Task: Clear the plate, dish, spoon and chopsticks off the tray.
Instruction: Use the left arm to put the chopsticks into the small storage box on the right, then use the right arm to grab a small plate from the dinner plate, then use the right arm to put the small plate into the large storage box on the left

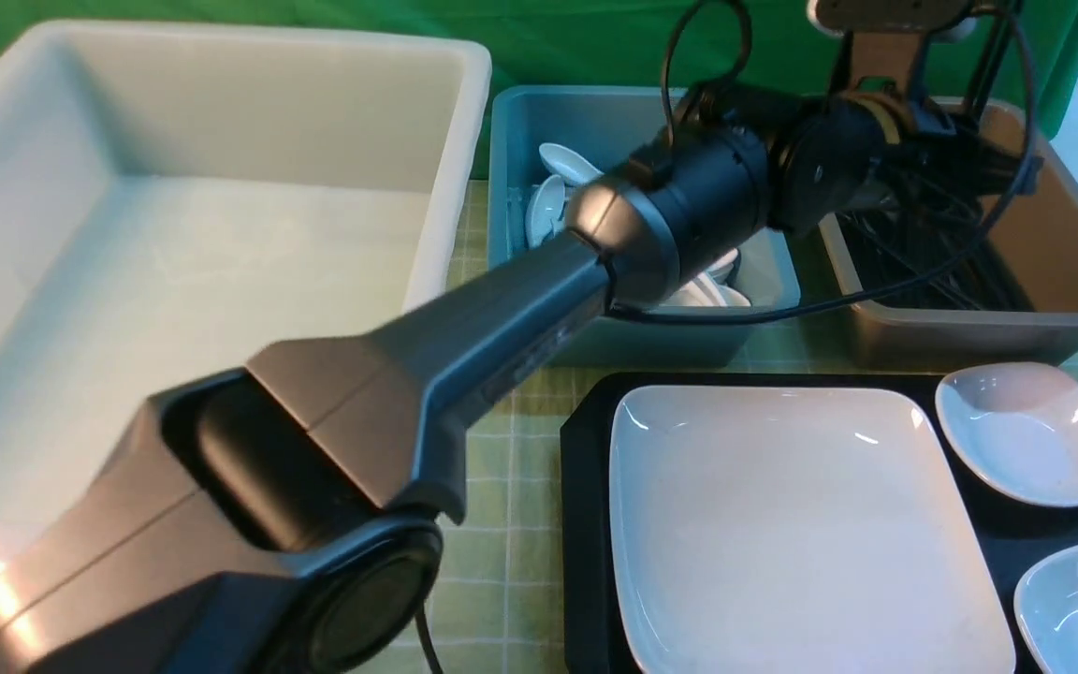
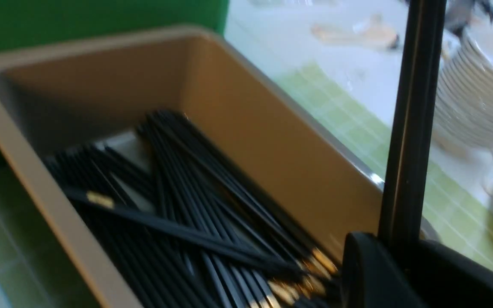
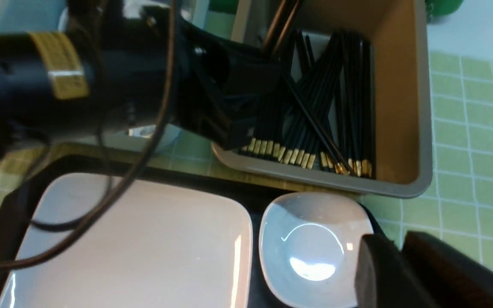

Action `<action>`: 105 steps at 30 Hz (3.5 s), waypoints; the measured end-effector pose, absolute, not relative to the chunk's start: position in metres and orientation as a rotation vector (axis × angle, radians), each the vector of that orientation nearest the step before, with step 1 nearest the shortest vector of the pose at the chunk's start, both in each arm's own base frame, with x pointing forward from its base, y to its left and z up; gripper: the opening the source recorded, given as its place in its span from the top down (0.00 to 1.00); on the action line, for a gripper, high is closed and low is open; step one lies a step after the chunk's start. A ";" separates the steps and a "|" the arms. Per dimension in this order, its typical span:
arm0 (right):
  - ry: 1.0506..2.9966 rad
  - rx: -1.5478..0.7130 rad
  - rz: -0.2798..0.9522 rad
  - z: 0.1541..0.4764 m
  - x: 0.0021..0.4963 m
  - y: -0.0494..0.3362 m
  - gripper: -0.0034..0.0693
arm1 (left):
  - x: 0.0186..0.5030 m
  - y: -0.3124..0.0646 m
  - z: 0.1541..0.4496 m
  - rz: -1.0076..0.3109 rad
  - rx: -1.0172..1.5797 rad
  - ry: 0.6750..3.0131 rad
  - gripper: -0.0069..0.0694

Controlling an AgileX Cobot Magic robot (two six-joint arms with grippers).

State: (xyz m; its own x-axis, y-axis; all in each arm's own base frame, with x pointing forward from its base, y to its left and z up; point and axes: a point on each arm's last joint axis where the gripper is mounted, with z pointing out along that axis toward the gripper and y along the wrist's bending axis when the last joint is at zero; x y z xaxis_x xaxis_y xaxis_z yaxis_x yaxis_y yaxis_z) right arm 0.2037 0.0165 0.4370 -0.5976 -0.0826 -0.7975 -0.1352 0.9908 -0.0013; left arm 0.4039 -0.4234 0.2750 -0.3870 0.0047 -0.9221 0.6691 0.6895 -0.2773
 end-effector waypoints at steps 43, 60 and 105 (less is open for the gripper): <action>2.534 -0.311 0.119 0.387 0.182 0.021 0.85 | 0.325 -0.395 0.299 -0.431 1.122 2.373 0.93; 2.925 -0.372 0.065 0.232 0.173 0.014 0.40 | 0.232 -0.313 0.316 -0.680 1.235 2.355 0.93; 2.547 -0.393 0.162 0.358 0.190 0.054 0.92 | 0.238 -0.242 0.374 -0.600 0.953 2.122 0.93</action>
State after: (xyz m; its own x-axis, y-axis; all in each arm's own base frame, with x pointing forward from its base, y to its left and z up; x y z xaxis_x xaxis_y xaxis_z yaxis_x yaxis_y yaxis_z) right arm 0.1896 0.0542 0.3576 -0.8045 -0.2441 -0.5414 -0.3109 0.9499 0.0338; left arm 0.2378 -0.2418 0.3744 -0.4653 0.4408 -0.7676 0.7776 0.6179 -0.1166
